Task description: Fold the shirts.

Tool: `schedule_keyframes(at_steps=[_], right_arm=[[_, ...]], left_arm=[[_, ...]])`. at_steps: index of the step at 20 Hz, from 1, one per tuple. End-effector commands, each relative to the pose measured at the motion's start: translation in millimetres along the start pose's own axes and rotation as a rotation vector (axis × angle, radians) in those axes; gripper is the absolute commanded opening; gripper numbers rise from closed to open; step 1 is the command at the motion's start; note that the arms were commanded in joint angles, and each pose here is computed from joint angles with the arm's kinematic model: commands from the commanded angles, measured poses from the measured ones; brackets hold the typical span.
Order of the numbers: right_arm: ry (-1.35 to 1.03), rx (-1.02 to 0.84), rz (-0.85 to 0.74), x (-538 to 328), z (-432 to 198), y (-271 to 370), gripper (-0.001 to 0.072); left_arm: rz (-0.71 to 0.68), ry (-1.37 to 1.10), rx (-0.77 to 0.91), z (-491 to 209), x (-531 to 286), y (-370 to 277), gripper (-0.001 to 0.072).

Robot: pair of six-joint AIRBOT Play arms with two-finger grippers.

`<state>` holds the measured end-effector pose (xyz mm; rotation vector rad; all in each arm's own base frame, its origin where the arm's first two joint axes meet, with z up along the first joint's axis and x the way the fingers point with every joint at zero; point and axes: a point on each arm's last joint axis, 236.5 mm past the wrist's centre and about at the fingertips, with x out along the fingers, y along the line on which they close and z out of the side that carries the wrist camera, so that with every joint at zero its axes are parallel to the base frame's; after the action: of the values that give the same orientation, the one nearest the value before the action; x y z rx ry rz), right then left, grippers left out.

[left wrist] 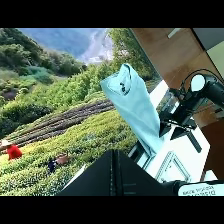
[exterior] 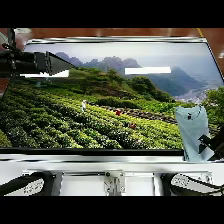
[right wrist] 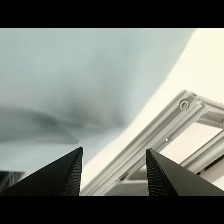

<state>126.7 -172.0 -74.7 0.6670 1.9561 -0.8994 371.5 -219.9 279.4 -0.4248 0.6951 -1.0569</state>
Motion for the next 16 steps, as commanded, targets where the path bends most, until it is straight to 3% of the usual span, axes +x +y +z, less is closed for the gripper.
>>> schedule_keyframes(at_steps=[1, 3, 5, 7, 8, 9, 10, 11, 12, 13, 14, 16], right_arm=[[0.121, -0.116, 0.042, -15, -35, 3, 0.0521], [-0.017, -0.124, 0.113, -52, -22, 7, 0.0518], [-0.321, -0.117, 0.284, -124, 12, 25, 0.0513], [-0.708, -0.118, 0.589, -241, 37, 63, 0.0337], [-0.868, -0.145, 0.737, -297, 34, 82, 0.0329], [-0.991, -0.217, 0.887, -347, 17, 109, 0.0372], [-1.037, -0.305, 1.003, -376, -5, 137, 0.0554], [-1.019, -0.412, 1.070, -385, -32, 170, 0.0640], [-0.980, -0.510, 1.047, -375, -52, 199, 0.0640], [-0.944, -0.604, 0.961, -354, -64, 223, 0.0640], [-0.895, -0.671, 0.837, -324, -71, 240, 0.0640], [-0.748, -0.667, 0.646, -268, -76, 259, 0.0641]], left_arm=[[0.009, -0.012, 0.036, 3, 0, 3, 0.0035], [0.075, -0.021, 0.041, 6, 2, 22, 0.0035], [0.210, -0.013, 0.066, 5, 3, 61, 0.0034], [0.452, 0.054, 0.099, -6, 7, 120, 0.0031], [0.609, 0.119, 0.109, -19, 5, 154, 0.0031], [0.770, 0.205, 0.112, -37, 3, 186, 0.0031], [0.884, 0.276, 0.105, -53, 2, 206, 0.0031], [0.944, 0.357, 0.102, -71, 9, 217, 0.0037], [0.937, 0.449, 0.101, -92, 21, 218, 0.0243], [0.921, 0.522, 0.084, -111, 30, 216, 0.0657], [0.911, 0.587, 0.066, -128, 36, 214, 0.0695], [0.906, 0.693, 0.030, -155, 39, 216, 0.0695]])
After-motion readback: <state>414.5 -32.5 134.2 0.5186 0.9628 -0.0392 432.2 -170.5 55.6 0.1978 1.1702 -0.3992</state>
